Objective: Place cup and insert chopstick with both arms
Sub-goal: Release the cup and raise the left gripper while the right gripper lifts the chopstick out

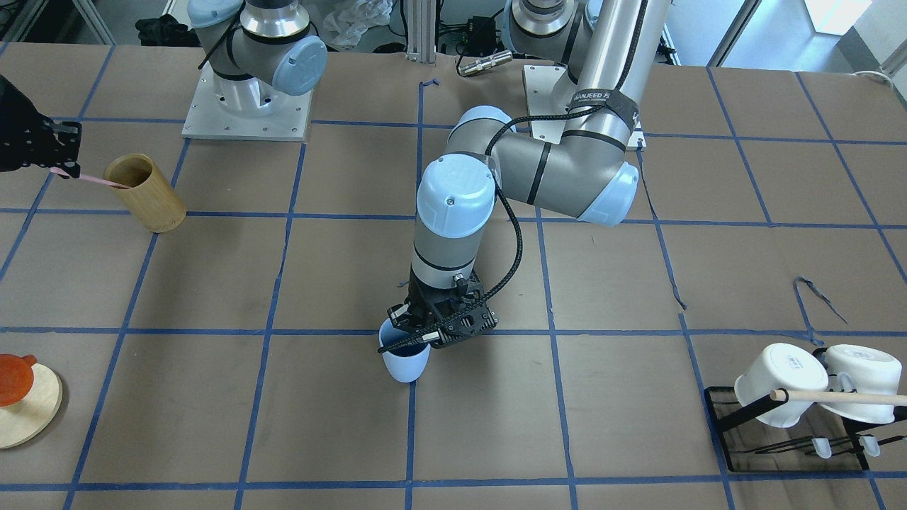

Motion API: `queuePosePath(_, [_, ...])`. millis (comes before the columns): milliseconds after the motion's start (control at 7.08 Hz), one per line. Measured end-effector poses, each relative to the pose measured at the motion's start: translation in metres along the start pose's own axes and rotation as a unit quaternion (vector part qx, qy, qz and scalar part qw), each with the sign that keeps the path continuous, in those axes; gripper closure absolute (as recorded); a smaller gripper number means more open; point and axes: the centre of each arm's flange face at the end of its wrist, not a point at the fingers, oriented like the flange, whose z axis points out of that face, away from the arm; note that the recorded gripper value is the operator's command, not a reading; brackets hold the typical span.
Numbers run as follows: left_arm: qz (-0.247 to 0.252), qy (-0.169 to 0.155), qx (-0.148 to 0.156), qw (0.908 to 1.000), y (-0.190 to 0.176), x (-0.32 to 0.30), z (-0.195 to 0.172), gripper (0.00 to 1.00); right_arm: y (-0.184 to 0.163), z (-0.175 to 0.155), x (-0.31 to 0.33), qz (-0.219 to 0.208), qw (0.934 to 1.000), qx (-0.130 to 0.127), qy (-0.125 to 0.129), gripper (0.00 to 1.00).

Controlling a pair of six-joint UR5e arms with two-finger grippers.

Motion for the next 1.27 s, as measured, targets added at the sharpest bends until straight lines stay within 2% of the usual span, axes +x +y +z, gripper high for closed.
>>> queuePosePath(141, [0.001,-0.003,-0.001,1.0000,0.000,-0.001,0.002,0.57,-0.002,-0.016,0.002,0.001,1.0000,0.008,0.001,1.00])
queuePosePath(283, [0.000,-0.004,0.000,1.0000,0.000,-0.001,0.002,0.50,-0.005,-0.036,0.002,0.002,0.9997,0.023,-0.004,1.00])
queuePosePath(565, [-0.001,-0.001,0.005,1.0000,0.000,-0.001,-0.007,0.37,-0.010,-0.084,0.001,0.026,0.9977,0.059,-0.021,1.00])
queuePosePath(848, [0.005,-0.007,0.025,0.9997,-0.006,-0.007,-0.027,0.31,-0.017,-0.117,-0.003,0.040,0.9957,0.080,-0.023,1.00])
queuePosePath(1272, [0.078,-0.066,0.023,0.9944,-0.032,-0.062,-0.082,0.31,-0.053,-0.135,-0.066,0.061,0.9932,0.097,-0.019,1.00])
